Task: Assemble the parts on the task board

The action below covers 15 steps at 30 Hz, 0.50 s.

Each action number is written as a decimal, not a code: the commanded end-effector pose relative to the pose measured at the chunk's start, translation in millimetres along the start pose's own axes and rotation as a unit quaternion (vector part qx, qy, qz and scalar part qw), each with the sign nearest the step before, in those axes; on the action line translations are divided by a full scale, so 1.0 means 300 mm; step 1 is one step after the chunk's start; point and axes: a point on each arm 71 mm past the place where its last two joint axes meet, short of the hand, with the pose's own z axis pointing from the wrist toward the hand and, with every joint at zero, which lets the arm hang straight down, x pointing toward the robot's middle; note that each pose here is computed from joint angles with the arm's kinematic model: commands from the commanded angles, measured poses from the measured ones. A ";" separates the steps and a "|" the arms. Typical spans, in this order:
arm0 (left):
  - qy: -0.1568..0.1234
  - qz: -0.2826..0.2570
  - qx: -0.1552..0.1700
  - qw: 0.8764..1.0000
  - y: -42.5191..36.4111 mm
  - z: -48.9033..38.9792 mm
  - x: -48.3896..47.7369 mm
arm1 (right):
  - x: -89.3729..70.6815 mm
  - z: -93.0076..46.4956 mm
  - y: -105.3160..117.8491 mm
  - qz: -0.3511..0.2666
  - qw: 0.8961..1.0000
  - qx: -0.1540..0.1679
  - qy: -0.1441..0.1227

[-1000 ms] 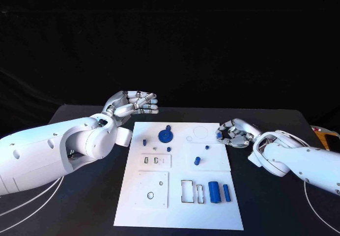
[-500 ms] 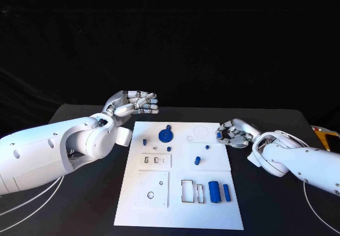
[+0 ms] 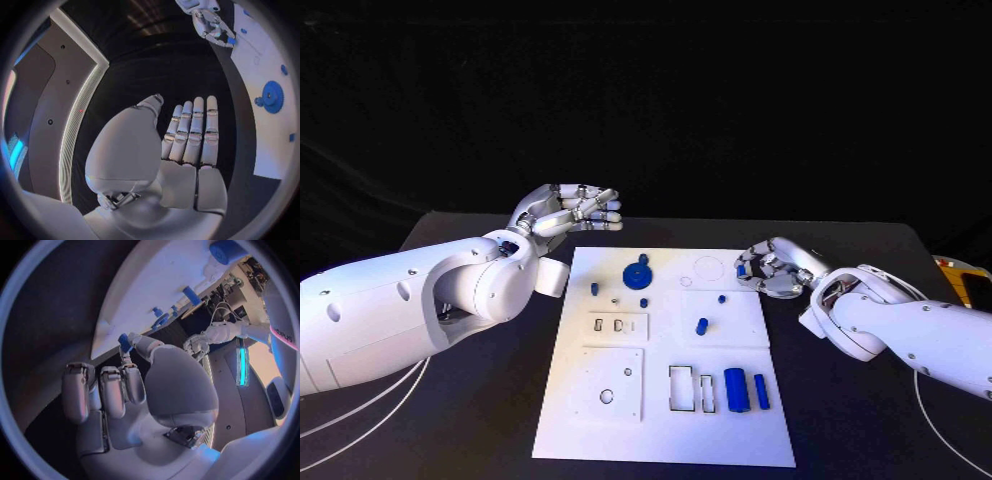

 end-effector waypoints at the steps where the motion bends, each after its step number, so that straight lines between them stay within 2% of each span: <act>1: 0.005 -0.004 0.003 1.000 -0.002 0.001 0.003 | -0.001 0.002 0.044 0.002 1.000 -0.006 -0.011; 8: 0.002 -0.002 0.001 1.000 0.000 0.005 -0.005 | 0.046 0.017 0.187 0.018 1.000 -0.026 0.001; 15: 0.001 -0.002 0.000 1.000 0.006 0.015 -0.004 | 0.127 0.043 0.318 0.022 0.999 -0.040 0.019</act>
